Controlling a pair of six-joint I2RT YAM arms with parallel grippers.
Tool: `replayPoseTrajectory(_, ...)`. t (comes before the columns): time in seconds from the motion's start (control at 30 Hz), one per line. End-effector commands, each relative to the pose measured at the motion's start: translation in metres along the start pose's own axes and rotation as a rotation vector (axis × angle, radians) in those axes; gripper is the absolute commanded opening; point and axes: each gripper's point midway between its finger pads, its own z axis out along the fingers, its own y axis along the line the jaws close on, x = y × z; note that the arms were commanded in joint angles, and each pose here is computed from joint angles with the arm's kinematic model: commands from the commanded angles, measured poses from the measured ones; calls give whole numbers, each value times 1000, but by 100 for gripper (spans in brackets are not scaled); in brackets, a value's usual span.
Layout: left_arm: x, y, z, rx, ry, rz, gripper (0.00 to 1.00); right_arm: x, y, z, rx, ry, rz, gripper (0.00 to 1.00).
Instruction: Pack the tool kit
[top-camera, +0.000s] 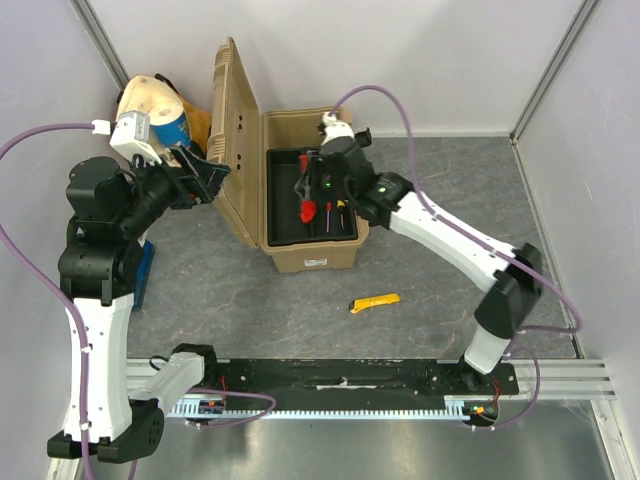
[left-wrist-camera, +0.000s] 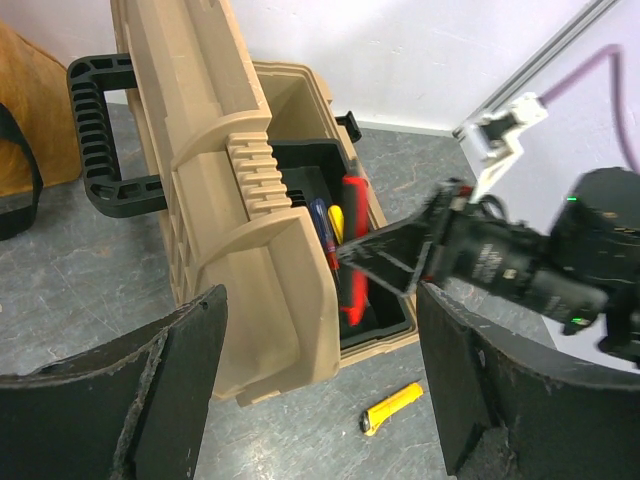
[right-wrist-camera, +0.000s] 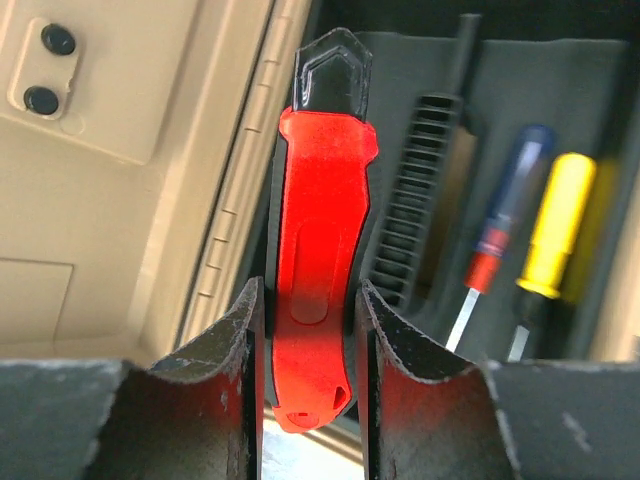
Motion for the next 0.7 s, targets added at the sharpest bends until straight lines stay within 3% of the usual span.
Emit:
replayPoseTrajectory(0.0, -13, -13, -8, 46, -45, 11, 81, -14, 55, 22, -144, -46, -18, 0)
replayPoseTrajectory(0.23, -10, -13, -8, 47, -42, 9, 81, 22, 61, 65, -80, 8, -3, 0)
replayPoseTrajectory(0.47, -8, -11, -8, 42, -37, 10, 81, 33, 43, 77, 13, 12, 12, 1)
replayPoseTrajectory(0.67, -7, -11, -7, 41, -35, 9, 81, 50, 32, 88, 51, 47, 2, 14)
